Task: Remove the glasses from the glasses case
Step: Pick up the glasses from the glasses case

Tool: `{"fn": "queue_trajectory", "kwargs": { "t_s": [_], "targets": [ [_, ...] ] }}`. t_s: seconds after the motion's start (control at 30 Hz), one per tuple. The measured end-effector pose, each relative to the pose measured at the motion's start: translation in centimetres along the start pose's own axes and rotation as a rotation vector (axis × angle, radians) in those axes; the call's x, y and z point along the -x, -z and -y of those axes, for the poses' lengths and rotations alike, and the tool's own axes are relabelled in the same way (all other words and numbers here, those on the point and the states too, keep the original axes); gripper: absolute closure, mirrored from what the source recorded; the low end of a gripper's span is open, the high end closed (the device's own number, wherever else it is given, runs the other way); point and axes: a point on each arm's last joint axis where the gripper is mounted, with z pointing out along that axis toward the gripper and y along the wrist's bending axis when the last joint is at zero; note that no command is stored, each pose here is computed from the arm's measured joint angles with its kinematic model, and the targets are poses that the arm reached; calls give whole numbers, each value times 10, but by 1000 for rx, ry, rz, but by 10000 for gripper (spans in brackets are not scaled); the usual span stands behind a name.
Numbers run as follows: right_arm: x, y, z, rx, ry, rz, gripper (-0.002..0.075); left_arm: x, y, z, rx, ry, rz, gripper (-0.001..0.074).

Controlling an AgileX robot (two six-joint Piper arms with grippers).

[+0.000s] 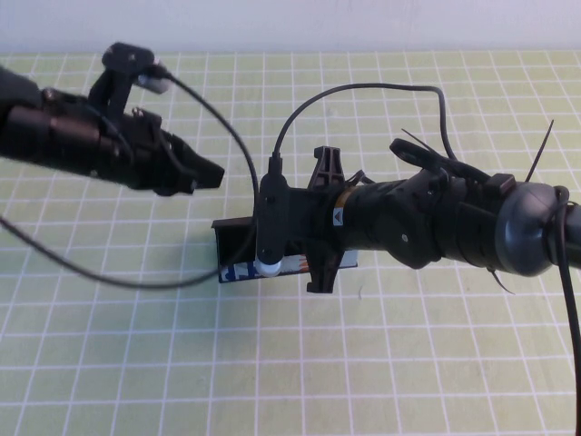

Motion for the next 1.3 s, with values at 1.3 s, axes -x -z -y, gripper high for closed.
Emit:
{"fn": "queue_trajectory", "kwargs": {
  "t_s": [1.3],
  "targets": [
    [4, 1, 3, -15, -104, 28, 731, -87, -70, -24, -18, -84, 192, 739]
  ]
}}
